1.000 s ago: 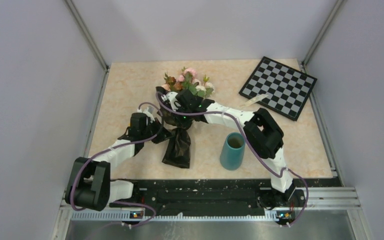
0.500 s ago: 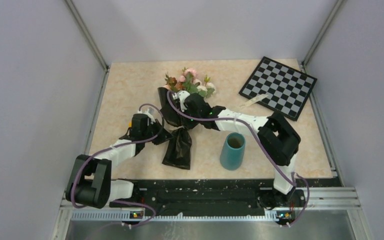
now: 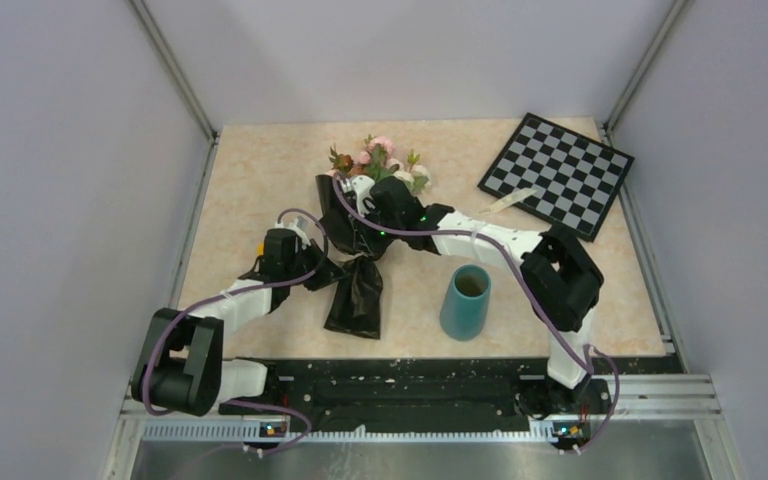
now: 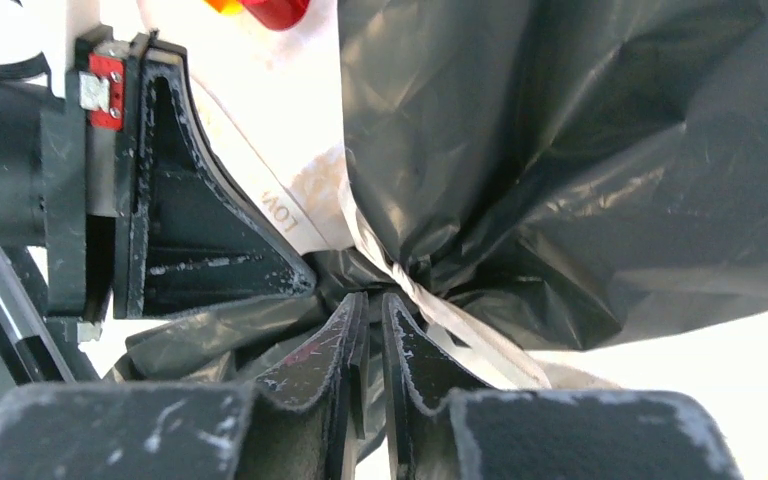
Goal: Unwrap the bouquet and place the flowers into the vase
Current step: Untie the ribbon from the wrapping paper.
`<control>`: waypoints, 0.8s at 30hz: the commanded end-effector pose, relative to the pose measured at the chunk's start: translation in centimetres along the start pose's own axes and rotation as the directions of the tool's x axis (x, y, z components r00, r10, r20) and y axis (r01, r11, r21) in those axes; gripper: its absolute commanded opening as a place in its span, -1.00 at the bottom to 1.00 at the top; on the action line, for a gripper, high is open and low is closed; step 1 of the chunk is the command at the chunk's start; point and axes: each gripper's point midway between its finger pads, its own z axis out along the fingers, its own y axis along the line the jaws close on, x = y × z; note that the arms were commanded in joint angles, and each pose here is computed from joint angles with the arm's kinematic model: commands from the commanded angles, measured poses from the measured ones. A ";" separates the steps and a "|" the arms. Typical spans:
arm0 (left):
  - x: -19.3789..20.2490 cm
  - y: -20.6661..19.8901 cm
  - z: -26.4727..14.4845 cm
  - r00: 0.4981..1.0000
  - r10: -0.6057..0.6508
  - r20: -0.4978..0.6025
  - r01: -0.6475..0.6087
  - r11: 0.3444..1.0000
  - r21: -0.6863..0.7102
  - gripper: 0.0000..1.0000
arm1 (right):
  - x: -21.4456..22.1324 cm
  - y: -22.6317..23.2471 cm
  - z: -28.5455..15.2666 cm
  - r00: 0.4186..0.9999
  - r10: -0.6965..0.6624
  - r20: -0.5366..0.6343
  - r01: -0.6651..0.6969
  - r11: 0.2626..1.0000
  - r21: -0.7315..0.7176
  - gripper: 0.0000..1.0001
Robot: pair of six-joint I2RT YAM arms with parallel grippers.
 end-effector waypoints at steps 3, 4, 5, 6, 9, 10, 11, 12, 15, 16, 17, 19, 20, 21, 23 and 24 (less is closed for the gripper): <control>-0.1 0.2 0.1 1.000 0.002 0.010 -0.002 1.000 0.002 -1.00 | -0.7 0.4 1.0 0.999 -0.040 -0.022 0.039 0.999 -0.029 -0.63; -0.1 0.2 0.1 1.000 0.001 0.010 -0.001 1.000 0.002 -1.00 | -0.6 0.3 1.3 0.999 -0.042 -0.028 0.041 0.999 -0.026 -0.63; -0.1 0.2 0.1 1.000 0.001 0.010 -0.001 1.000 0.004 -1.00 | -0.5 0.2 1.5 0.998 -0.044 -0.032 0.044 0.999 -0.021 -0.62; -0.1 0.2 0.1 1.000 0.002 0.010 -0.002 1.000 0.004 -1.00 | -0.3 0.2 1.8 0.998 -0.048 -0.039 0.047 0.999 -0.019 -0.61; -0.2 0.1 0.1 1.000 0.001 0.009 -0.001 1.000 0.005 -1.00 | -0.2 0.0 2.2 0.997 -0.057 -0.050 0.056 0.998 -0.012 -0.60; -0.2 0.0 0.1 1.000 0.002 0.011 -0.003 1.000 0.007 -1.00 | 0.0 -0.1 2.3 0.997 -0.060 -0.055 0.059 0.998 -0.009 -0.58; -0.2 0.0 0.1 1.000 0.003 0.010 -0.003 1.000 0.007 -1.00 | 0.1 -0.1 2.4 0.996 -0.062 -0.059 0.062 0.998 -0.007 -0.56; -0.2 0.0 0.1 1.000 0.003 0.010 -0.003 1.000 0.007 -1.00 | 0.4 -0.2 2.7 0.996 -0.065 -0.068 0.065 0.998 -0.005 -0.56; -0.3 -0.1 0.1 1.000 0.004 0.011 -0.004 1.000 0.009 -1.00 | 1.0 -0.4 3.0 0.993 -0.077 -0.085 0.079 0.997 0.009 -0.52; -0.3 -0.1 0.1 1.000 0.004 0.011 -0.004 1.000 0.009 -1.00 | 1.1 -0.4 3.2 0.993 -0.083 -0.088 0.084 0.996 0.015 -0.51; -0.4 -0.2 0.1 1.000 0.004 0.011 -0.004 1.000 0.010 -1.00 | 1.4 -0.6 3.3 0.992 -0.087 -0.094 0.090 0.996 0.022 -0.49; -0.3 -0.1 0.1 1.000 0.002 0.009 -0.002 1.000 0.010 -1.00 | 1.9 -0.9 3.6 0.989 -0.102 -0.103 0.106 0.994 0.034 -0.45; -0.4 -0.2 0.1 1.000 0.002 0.010 -0.002 1.000 0.010 -1.00 | 2.1 -1.0 3.7 0.988 -0.113 -0.110 0.118 0.992 0.046 -0.44; -0.4 -0.2 0.1 1.000 0.002 0.010 -0.002 1.000 0.011 -1.00 | 2.3 -1.3 3.8 0.986 -0.120 -0.118 0.129 0.989 0.071 -0.44; -0.4 -0.2 0.1 1.000 0.002 0.012 -0.002 1.000 0.011 -1.00 | 2.8 -1.6 4.0 0.979 -0.158 -0.129 0.171 0.981 0.094 -0.41; -0.5 -0.3 0.1 1.000 0.002 0.013 -0.002 1.000 0.011 -1.00 | 3.0 -1.7 4.0 0.977 -0.167 -0.130 0.181 0.978 0.102 -0.37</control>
